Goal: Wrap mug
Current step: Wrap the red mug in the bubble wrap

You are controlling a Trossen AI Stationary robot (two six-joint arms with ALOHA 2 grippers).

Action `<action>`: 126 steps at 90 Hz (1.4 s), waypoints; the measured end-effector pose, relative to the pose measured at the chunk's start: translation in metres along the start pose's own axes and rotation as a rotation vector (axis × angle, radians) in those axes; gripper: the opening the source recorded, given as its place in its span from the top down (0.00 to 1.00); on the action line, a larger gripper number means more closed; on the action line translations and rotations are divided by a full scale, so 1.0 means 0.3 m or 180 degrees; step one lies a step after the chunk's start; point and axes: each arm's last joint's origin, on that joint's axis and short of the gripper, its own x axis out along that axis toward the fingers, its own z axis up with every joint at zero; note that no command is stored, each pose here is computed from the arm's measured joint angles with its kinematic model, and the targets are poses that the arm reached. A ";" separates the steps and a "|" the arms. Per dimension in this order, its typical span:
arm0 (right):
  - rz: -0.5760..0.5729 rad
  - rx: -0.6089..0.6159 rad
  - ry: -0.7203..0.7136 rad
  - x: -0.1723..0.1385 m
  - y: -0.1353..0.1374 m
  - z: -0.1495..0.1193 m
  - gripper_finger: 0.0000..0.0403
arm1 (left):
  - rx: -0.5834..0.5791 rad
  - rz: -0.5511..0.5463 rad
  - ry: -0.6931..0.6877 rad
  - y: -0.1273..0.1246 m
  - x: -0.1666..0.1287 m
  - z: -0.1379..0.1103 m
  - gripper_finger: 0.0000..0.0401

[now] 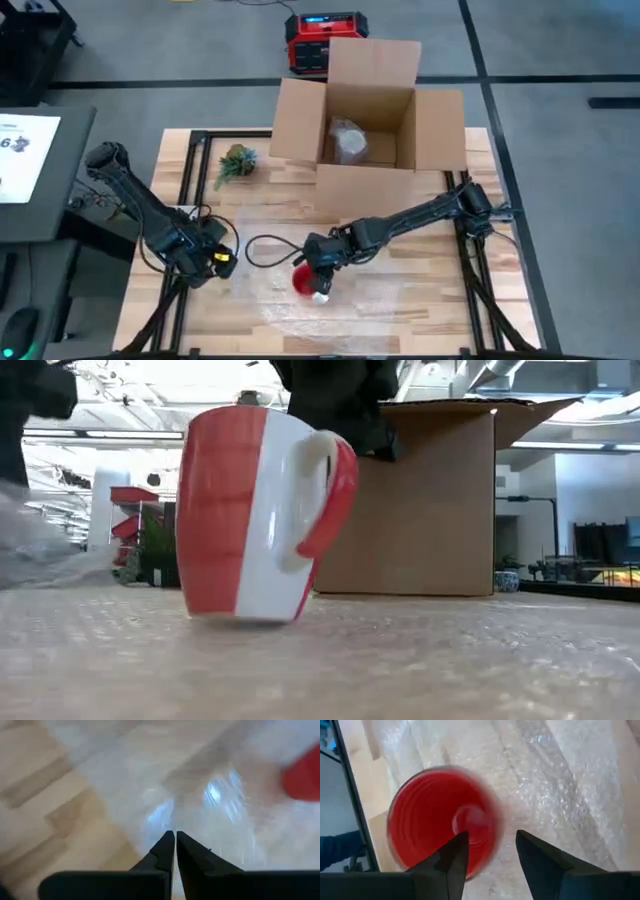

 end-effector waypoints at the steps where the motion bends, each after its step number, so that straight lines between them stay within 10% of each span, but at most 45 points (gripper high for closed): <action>1: -0.0001 0.0003 -0.0001 0.000 -0.001 0.001 0.62 | 0.0009 -0.0032 0.0002 -0.004 -0.002 0.001 1.00; 54: 0.0103 -0.0430 -0.0097 0.026 0.006 -0.002 0.69 | -0.0017 -0.0251 -0.0038 -0.106 0.079 -0.049 1.00; 90: 0.0114 -0.0108 0.0046 0.107 -0.023 0.020 0.97 | -0.0208 -0.0151 -0.0044 -0.146 0.155 -0.091 1.00; 126: -0.0403 0.0707 0.0455 -0.157 -0.050 -0.032 0.99 | 0.0167 0.0299 -0.0094 -0.177 0.353 -0.028 1.00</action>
